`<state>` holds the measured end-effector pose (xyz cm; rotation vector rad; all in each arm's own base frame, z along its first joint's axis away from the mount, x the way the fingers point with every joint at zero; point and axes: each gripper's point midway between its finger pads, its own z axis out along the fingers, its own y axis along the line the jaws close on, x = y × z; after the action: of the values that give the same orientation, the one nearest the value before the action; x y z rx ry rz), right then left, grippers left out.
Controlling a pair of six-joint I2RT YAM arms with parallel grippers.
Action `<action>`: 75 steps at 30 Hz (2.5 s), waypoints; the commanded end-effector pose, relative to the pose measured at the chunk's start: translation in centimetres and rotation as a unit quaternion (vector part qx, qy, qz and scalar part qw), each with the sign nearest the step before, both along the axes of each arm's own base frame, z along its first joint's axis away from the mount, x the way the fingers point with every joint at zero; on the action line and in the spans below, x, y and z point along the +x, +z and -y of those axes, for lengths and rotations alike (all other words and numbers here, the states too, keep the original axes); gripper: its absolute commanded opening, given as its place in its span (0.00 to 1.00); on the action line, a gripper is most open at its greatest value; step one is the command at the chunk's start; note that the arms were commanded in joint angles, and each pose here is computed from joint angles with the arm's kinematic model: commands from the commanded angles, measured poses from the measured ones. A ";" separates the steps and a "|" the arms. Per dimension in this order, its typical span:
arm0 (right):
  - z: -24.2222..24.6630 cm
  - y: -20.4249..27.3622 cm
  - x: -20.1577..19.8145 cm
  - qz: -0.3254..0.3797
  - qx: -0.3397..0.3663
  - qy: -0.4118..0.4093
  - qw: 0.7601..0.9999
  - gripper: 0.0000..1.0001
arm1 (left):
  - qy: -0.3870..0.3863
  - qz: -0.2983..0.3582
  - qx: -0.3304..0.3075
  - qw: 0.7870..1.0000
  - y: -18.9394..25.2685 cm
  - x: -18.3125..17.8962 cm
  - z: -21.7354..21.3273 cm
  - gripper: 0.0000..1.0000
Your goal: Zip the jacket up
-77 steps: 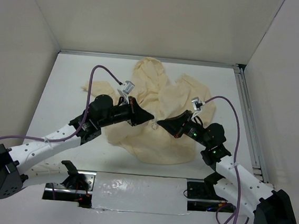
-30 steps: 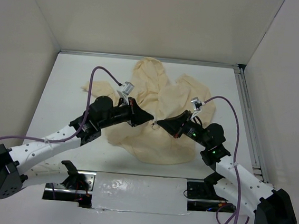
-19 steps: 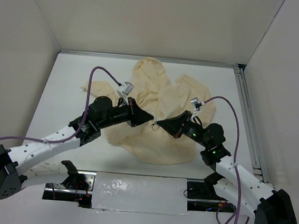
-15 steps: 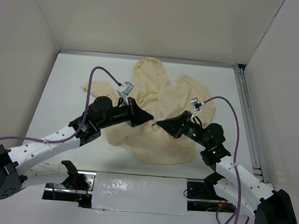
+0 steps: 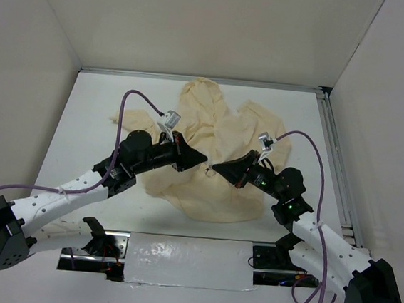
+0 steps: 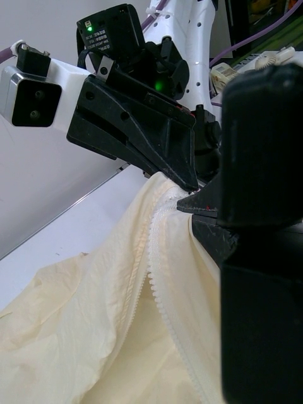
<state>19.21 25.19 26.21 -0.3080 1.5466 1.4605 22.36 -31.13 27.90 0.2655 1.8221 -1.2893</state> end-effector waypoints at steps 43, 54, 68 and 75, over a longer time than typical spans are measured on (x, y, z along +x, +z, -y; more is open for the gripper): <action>1.0 4.1 -0.5 0.054 0.077 0.003 0.996 0.00 | -0.057 0.046 -0.019 0.997 1.4 -1.8 0.7 0.00; 1.1 5.1 -0.5 0.056 0.088 0.010 0.994 0.00 | -0.120 0.058 -0.045 0.990 1.8 -4.0 1.3 0.00; 0.8 4.8 -0.8 0.050 0.080 0.017 0.995 0.00 | -0.125 0.053 -0.043 0.990 1.8 -3.6 1.8 0.22; 0.3 5.0 -1.2 0.052 0.078 0.030 0.995 0.00 | -0.124 0.048 -0.039 0.990 1.5 -3.1 2.3 0.13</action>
<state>18.75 24.70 28.21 -0.2741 1.4546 1.5677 19.51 -32.75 26.98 0.4723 1.7852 -1.4504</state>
